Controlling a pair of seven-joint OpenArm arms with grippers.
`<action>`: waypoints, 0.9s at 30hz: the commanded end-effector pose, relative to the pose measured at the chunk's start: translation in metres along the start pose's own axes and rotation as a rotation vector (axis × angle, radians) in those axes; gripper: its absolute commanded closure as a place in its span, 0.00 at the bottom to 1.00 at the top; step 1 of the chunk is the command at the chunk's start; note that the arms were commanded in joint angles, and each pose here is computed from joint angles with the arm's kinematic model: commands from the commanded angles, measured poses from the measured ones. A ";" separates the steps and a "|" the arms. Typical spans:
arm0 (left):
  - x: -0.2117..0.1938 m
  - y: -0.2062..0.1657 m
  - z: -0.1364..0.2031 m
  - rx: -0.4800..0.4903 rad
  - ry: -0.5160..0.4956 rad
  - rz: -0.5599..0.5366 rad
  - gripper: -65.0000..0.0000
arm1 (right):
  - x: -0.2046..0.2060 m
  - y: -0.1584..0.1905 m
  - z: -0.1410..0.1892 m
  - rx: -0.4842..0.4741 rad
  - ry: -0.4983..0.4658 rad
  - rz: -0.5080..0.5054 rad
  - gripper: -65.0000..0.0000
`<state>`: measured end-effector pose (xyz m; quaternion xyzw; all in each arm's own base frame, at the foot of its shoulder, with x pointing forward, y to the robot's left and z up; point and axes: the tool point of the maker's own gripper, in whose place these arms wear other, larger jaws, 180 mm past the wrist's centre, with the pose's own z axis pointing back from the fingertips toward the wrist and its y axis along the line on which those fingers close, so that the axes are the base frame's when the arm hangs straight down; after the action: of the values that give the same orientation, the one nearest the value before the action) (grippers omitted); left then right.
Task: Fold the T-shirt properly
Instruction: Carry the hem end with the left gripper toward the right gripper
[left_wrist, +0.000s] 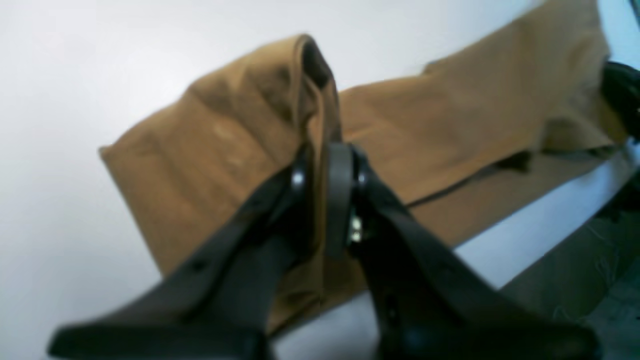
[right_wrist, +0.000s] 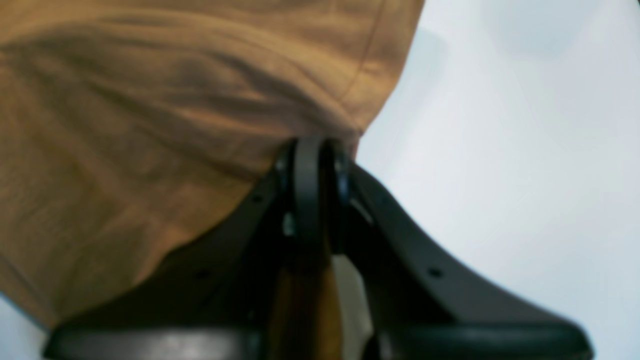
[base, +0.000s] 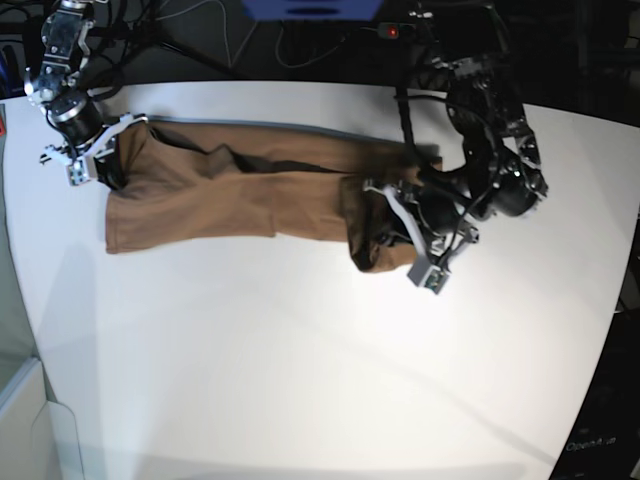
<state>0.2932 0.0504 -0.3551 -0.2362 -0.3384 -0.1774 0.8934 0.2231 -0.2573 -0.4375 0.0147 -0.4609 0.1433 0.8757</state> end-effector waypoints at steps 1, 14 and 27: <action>0.013 -0.009 -0.001 -0.024 -0.056 -0.001 0.96 | -0.013 -0.001 0.003 0.007 0.068 0.028 0.96; -0.001 -0.044 -0.022 -0.126 -0.005 -0.020 0.96 | -0.013 0.000 0.003 0.008 0.069 0.029 0.96; 0.001 -0.073 -0.032 -0.197 0.002 -0.064 0.96 | -0.015 0.000 0.004 0.009 0.072 0.029 0.96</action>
<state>0.2674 -0.0213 -0.3665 -0.3004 -0.3016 -0.2395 0.8726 0.2223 -0.2565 -0.4381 0.0155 -0.4602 0.1437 0.8760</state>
